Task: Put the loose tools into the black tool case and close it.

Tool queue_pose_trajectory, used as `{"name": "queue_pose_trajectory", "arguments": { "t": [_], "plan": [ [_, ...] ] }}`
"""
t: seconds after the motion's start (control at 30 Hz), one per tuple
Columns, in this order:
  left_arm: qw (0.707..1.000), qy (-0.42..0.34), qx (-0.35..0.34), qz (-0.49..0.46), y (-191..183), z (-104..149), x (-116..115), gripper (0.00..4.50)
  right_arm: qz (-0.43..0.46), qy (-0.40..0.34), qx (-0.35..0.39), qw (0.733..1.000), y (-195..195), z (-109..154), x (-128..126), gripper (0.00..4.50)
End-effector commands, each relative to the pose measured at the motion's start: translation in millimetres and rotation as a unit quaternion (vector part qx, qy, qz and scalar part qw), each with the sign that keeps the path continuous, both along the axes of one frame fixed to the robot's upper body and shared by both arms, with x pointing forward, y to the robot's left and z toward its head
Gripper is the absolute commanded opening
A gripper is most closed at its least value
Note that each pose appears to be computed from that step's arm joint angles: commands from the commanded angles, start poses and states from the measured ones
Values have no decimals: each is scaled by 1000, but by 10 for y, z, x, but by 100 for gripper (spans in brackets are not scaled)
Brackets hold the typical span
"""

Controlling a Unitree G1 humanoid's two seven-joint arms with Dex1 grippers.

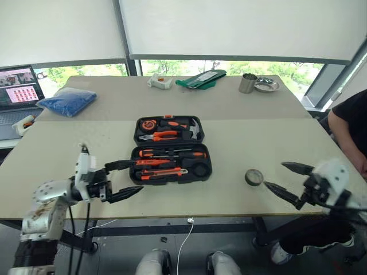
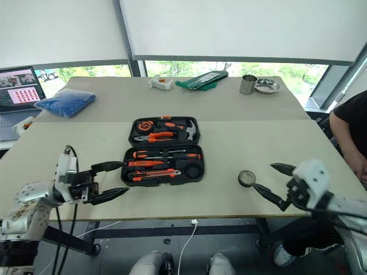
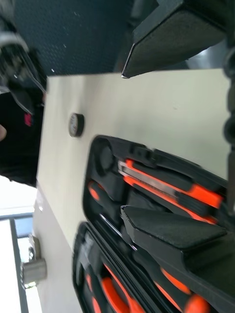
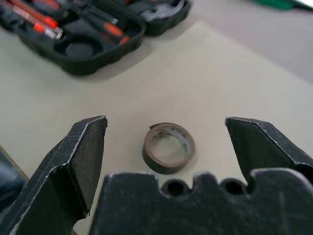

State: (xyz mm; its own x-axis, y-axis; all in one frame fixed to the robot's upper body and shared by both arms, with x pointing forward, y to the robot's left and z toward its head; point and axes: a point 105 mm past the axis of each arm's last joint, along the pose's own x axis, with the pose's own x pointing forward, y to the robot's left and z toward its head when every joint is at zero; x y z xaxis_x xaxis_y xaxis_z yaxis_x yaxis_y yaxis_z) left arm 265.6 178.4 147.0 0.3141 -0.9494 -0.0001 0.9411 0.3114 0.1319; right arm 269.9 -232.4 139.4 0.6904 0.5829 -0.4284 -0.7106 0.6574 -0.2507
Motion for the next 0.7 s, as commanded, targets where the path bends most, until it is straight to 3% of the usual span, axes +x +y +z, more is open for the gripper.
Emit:
{"name": "queue_pose_trajectory", "arguments": {
  "t": [0.03,0.17,0.3,0.43,0.6,0.63,0.7],
  "plan": [
    [999,-19,1,-38,-189,68,-51,446,9,53,-59,997,-2,-174,110,450],
    [998,-22,7,-53,-249,53,-75,446,23,80,-84,993,52,-300,204,450],
    [998,-21,11,-54,-240,43,-96,450,39,96,-97,990,110,-396,238,346],
    [998,-24,14,-56,-233,43,-111,450,44,97,-105,989,118,-428,247,198],
    [998,-35,11,-56,-228,63,-114,450,83,59,-101,990,202,-241,291,28],
    [998,-35,11,-56,-224,60,-116,450,91,50,-97,990,225,-186,304,4],
    [998,-34,10,-46,-192,48,-113,450,128,29,-45,990,443,40,326,4]
  ]
}}
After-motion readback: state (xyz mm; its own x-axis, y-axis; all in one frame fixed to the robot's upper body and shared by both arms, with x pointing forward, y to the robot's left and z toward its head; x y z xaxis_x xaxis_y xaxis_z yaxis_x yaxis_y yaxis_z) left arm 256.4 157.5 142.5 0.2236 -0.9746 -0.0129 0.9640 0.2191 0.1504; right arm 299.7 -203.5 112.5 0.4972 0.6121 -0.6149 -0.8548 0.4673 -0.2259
